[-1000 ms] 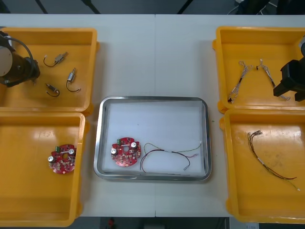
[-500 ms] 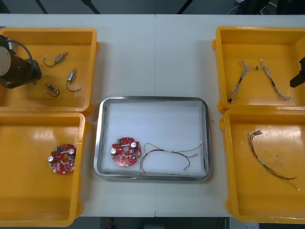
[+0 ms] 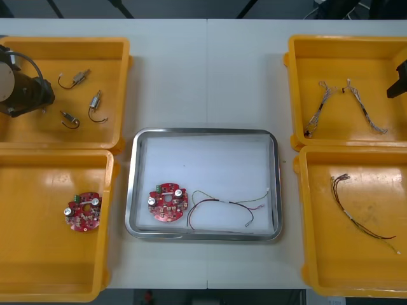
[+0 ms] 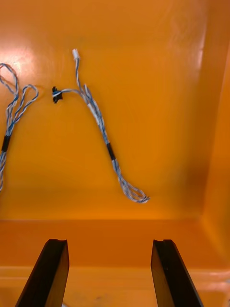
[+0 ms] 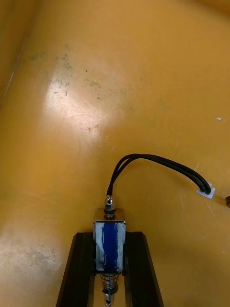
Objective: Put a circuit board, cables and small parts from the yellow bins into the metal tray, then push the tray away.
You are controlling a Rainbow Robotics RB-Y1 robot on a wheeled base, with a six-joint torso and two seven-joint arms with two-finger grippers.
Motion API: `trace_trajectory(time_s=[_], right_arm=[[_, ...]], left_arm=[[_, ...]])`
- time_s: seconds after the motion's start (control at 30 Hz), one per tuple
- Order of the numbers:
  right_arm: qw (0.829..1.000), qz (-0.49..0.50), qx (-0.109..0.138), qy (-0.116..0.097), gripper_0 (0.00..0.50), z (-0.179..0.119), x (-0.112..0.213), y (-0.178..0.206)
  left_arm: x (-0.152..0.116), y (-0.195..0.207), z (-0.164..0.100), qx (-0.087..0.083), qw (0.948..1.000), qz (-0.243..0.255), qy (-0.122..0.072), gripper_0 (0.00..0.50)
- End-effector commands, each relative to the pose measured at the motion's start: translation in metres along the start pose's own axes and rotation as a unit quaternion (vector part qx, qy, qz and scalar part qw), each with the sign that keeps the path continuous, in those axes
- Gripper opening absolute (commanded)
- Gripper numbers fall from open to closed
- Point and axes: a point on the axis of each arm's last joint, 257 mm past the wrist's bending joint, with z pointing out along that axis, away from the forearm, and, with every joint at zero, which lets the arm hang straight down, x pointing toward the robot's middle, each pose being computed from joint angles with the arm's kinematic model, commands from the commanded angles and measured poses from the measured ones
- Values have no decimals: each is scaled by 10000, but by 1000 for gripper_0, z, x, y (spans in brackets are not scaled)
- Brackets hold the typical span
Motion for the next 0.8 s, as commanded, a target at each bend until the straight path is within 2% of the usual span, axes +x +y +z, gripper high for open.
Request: trace_trajectory(time_s=[0.03, 0.23, 0.4, 0.57, 0.73, 0.8], right_arm=[[9986, -403, 95, -336, 500, -13, -31, -7], [9950, -895, 31, -440, 500, 5, -40, -9], [9901, -1287, -18, -567, 500, 28, -45, -1], [9890, -1397, -37, -485, 500, 48, -39, 6], [9862, -1596, 149, -408, 500, 63, -35, 8], [9858, -1625, 202, -381, 500, 71, -32, 8]], left_arm=[[-22, -17, -8, 86, 9981, 570, -221, 0], [-29, -16, -19, 54, 9969, 744, -235, 0], [-35, -14, -48, -65, 9959, 896, -73, 0], [-43, -19, -78, -77, 9955, 939, 47, 0], [-55, -24, -111, -95, 9949, 995, 98, 0], [-58, -30, -128, -27, 9951, 963, 199, 0]])
